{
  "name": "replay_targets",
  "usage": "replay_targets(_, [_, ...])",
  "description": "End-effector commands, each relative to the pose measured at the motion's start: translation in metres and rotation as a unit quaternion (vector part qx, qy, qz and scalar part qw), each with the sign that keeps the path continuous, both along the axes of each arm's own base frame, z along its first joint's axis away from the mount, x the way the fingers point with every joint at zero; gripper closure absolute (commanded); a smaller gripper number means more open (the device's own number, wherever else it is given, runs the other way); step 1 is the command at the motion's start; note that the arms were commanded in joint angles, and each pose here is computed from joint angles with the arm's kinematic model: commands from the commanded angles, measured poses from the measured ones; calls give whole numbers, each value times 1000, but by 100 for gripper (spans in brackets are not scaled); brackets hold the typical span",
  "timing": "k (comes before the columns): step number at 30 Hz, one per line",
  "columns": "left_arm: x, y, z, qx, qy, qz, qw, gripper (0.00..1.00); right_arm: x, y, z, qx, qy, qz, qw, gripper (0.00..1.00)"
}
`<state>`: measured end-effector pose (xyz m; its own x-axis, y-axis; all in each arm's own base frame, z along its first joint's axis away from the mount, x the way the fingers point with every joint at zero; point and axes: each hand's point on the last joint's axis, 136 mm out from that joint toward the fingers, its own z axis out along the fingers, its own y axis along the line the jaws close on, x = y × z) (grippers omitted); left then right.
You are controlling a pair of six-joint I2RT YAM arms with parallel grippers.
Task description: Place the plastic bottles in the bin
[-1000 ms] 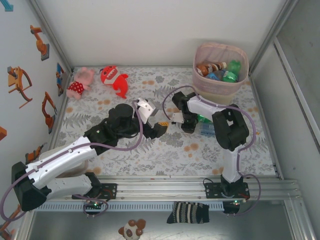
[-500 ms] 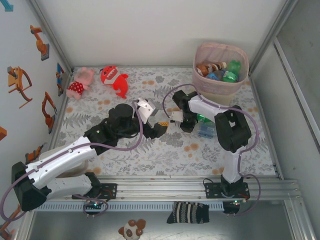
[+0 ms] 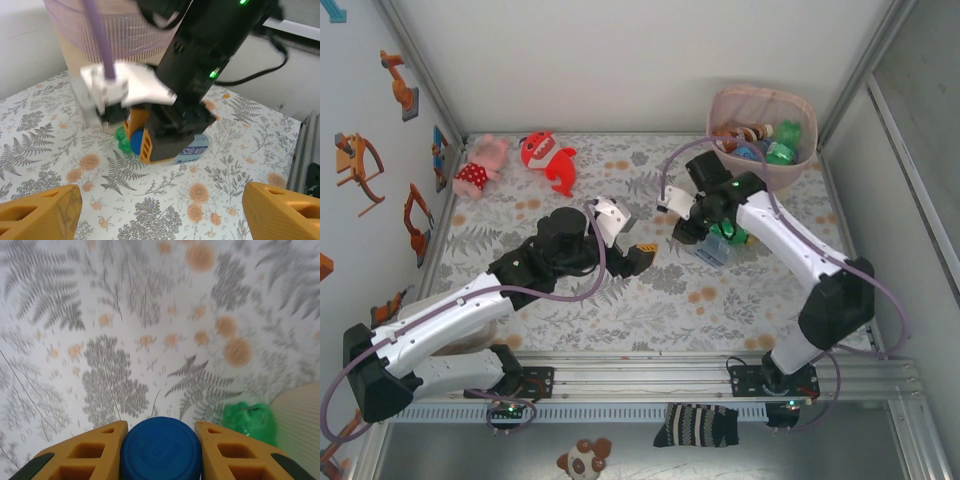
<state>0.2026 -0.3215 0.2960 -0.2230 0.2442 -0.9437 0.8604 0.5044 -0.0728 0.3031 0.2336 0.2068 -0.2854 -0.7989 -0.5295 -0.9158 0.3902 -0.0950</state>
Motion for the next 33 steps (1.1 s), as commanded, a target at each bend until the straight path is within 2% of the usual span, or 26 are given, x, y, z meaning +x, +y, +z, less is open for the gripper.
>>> replay_targets(1, [1, 0, 8, -13, -1, 1, 1000, 17, 9, 17, 76, 110, -70, -30, 991, 92])
replay_targets(6, [2, -1, 6, -14, 2, 2, 1000, 17, 27, 15, 156, 208, -138, -89, 964, 96])
replay_targets(9, [3, 0, 6, -16, 3, 5, 1000, 17, 45, 5, 203, 273, -170, -151, 935, 98])
replay_targets(13, [3, 0, 8, -17, 2, 6, 1000, 17, 67, -15, 260, 359, -191, -215, 888, 98])
replay_targets(16, [3, 1, 7, -14, 1, 7, 1000, 17, 95, -47, 286, 414, -193, -301, 837, 100])
replay_targets(19, [4, 2, 7, -14, -1, 11, 1000, 17, 127, -89, 294, 459, -182, -394, 775, 100])
replay_targets(23, [5, 0, 7, -12, -1, 11, 1000, 16, 162, -129, 293, 500, -186, -475, 700, 100])
replay_targets(29, [6, -1, 7, -8, -2, 11, 1000, 17, 199, -169, 277, 496, -251, -555, 619, 100])
replay_targets(33, [7, 0, 5, -9, 0, 15, 1000, 16, 220, -186, 259, 516, -243, -583, 579, 100])
